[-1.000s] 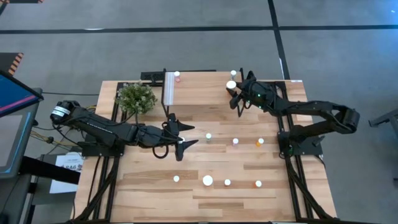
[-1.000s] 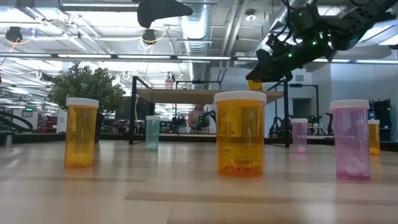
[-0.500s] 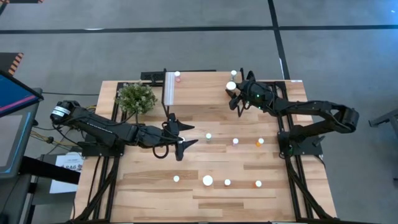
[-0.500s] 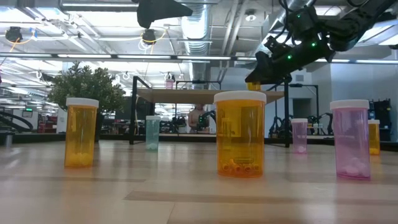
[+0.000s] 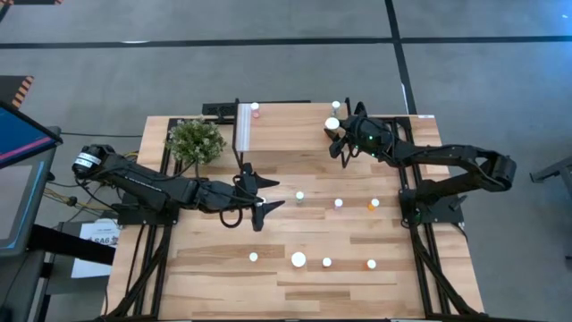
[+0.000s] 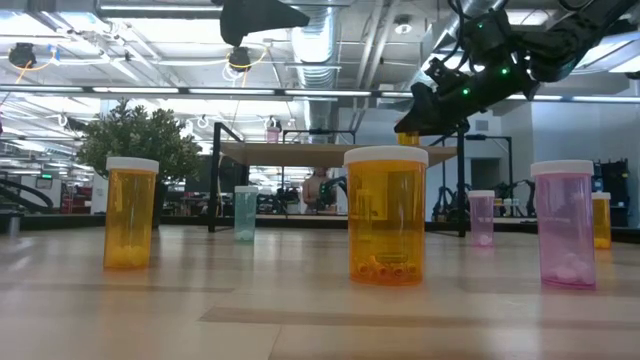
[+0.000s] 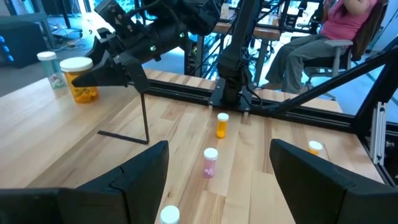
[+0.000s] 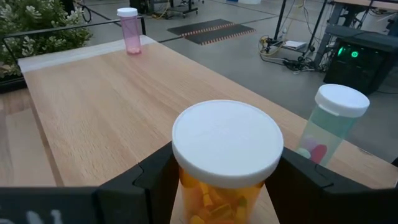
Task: Pick and place medicine bottles onto shelf by color
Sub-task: Put the top big orange pill bottle on the shelf, then put the left blue pill bottle on the shelf
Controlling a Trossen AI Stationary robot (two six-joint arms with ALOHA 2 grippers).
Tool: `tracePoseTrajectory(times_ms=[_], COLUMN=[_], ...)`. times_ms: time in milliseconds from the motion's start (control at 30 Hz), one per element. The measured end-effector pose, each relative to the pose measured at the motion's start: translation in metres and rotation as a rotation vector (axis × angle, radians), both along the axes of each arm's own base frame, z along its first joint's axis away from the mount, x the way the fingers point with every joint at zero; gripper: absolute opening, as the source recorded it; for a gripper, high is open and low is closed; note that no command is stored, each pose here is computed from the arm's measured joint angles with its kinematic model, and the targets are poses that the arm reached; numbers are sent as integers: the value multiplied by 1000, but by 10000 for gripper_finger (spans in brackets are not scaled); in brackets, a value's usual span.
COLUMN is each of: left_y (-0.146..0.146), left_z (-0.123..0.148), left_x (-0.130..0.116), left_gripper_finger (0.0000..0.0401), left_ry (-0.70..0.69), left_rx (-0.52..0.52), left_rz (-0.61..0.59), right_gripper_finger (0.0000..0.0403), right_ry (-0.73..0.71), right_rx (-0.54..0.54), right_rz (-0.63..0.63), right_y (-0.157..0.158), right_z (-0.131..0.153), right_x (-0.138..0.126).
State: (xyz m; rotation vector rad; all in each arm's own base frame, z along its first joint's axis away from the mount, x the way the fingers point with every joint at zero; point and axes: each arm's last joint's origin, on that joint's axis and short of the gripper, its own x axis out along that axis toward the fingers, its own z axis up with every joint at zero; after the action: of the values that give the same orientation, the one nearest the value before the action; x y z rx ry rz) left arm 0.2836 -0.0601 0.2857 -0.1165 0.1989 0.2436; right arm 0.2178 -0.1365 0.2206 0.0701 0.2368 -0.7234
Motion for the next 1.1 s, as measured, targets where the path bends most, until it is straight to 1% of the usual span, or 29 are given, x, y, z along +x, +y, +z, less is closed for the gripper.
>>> tracePoseTrajectory(times_ms=[233,533,733,1100], left_y=[0,0,0,0], left_z=[-2,-2,-2,-4], left_x=[0,0,0,-1], left_gripper_finger=[267,267,267,267], left_ry=[14,13,15,33], left_rx=[-3,-3,-2,-3], left_rz=[2,2,2,4], right_gripper_finger=[238,275,278,279], right_ry=[0,-1,-8,-68], right_rx=[-1,-1,-5,-103], right_rz=[3,4,6,18], right_y=[0,0,1,9], right_z=[0,0,2,28], right_x=[0,0,-1,-13])
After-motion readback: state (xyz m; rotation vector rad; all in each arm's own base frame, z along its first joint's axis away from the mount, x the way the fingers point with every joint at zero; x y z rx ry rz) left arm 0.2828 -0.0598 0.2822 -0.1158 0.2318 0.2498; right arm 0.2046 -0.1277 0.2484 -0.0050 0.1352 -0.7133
